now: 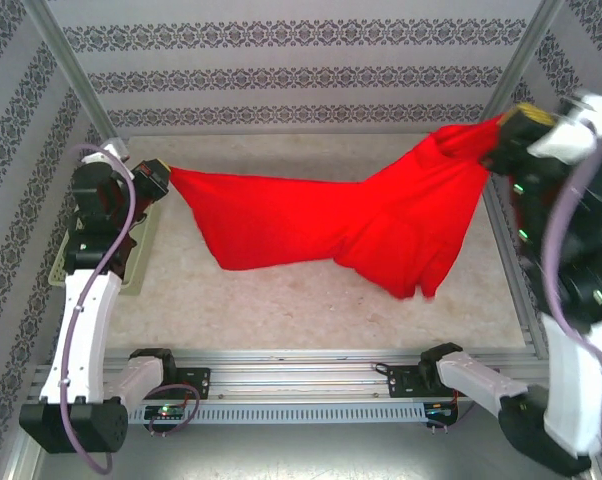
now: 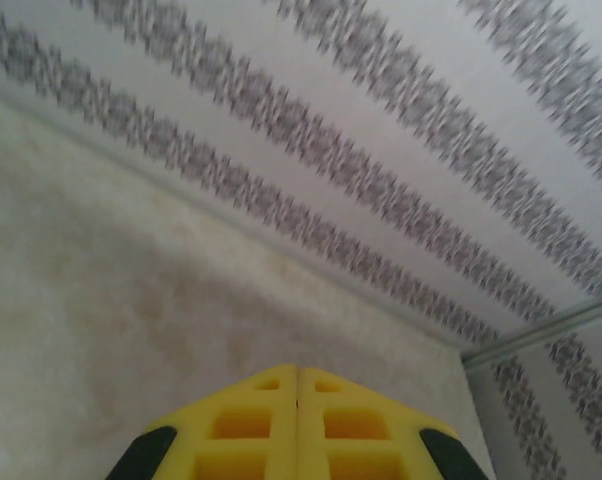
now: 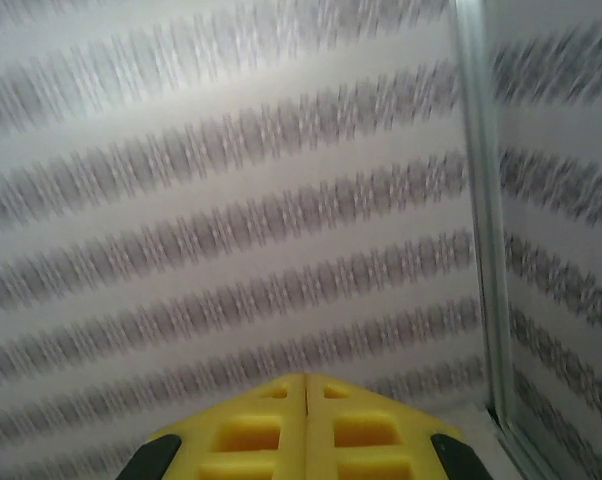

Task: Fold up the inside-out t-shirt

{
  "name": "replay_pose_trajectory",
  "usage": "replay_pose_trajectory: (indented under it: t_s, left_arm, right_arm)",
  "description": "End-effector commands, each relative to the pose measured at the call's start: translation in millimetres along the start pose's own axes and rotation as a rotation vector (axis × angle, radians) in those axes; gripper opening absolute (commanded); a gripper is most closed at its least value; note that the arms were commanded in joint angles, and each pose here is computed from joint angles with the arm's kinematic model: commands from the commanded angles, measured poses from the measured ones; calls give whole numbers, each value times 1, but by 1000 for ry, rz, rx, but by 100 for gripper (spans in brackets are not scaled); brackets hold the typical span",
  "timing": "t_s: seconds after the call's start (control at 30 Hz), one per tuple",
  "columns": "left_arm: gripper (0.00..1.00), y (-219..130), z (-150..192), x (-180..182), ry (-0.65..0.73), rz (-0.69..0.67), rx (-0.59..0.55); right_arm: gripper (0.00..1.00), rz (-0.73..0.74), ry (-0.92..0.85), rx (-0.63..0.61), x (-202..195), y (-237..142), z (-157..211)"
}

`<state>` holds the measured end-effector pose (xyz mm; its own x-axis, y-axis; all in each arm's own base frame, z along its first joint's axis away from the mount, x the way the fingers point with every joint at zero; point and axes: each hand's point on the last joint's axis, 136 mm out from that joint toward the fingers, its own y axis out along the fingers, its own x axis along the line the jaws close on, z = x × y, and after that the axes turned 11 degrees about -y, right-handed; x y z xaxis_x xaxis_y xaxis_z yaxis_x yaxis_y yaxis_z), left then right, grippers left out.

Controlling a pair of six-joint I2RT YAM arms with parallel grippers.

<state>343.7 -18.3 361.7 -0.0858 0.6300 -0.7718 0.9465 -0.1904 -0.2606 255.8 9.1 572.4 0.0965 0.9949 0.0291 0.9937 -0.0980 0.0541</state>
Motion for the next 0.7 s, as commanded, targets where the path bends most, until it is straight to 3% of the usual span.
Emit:
replay_pose_trajectory:
  t_s: [0.0,0.13,0.23,0.5,0.67]
  left_arm:
    - [0,-78,-21,-70,98,238,-148]
    - [0,-166,-37,-99,172,369,-402]
    - [0,-206,-35,-114,205,447,-471]
    - [0,-256,-31,-135,237,577,-552]
    - [0,-245,-41,-134,237,524,-556]
  right_arm:
    - [0,67,15,-126,-31,-48,-36]
    - [0,14,63,-250,-42,-99,-69]
    - [0,-40,102,-321,-46,-132,-84]
    - [0,-78,153,-491,-64,-193,-117]
    - [0,-67,129,-511,-59,-179,-136]
